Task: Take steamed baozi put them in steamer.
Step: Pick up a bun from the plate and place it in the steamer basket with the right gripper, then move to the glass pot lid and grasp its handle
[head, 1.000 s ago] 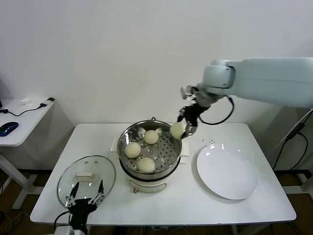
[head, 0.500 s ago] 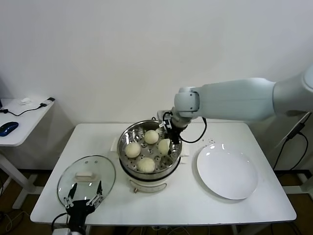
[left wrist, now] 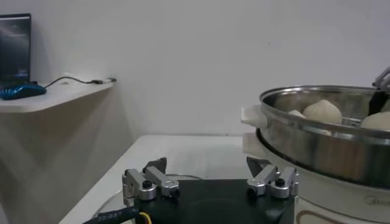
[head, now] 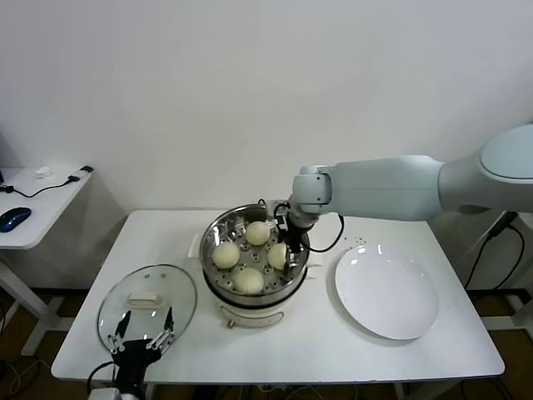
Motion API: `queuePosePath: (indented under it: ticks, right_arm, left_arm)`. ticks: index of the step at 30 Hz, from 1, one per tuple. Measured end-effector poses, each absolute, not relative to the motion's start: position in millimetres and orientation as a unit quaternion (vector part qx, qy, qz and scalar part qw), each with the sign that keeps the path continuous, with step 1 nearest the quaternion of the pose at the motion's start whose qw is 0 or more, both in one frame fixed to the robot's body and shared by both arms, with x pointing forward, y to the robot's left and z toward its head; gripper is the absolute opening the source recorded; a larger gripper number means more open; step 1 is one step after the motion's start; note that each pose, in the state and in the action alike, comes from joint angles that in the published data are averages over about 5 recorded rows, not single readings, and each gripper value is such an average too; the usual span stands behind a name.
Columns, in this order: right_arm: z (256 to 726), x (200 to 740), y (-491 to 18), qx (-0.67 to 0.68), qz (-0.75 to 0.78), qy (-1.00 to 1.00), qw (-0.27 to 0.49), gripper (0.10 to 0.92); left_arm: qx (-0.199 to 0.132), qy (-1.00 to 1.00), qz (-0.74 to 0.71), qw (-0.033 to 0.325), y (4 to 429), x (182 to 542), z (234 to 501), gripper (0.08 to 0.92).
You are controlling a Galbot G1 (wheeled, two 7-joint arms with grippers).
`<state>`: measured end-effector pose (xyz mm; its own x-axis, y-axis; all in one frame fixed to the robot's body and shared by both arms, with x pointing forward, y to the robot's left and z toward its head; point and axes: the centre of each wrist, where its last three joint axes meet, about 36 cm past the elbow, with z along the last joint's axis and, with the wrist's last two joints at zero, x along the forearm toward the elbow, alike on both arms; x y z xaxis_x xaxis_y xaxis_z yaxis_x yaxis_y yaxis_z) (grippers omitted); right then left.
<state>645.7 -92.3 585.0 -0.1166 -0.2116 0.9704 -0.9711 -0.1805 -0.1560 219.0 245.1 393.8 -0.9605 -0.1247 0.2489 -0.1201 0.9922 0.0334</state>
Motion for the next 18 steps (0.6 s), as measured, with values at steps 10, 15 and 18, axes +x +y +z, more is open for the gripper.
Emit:
queuePosePath:
  ticks: [10, 15, 18]
  right_arm:
    - [628.2, 655.6, -113.7, 0.588, 0.483, -0.555, 0.336, 0.823]
    - [654.1, 659.0, -143.2, 0.575, 0.451, -0.612, 0.303, 0.823]
    - [665.3, 661.0, -163.9, 0.551, 0.431, -0.664, 0.266, 0.823]
  left_arm:
    - [0.055, -0.991, -0.011, 0.119, 245.1, 218.8, 400.9, 0.823]
    - [0.054, -0.992, -0.008, 0.114, 244.4, 220.0, 403.3, 0.823]
    - [0.054, -0.993, -0.004, 0.108, 244.5, 221.7, 404.9, 0.823]
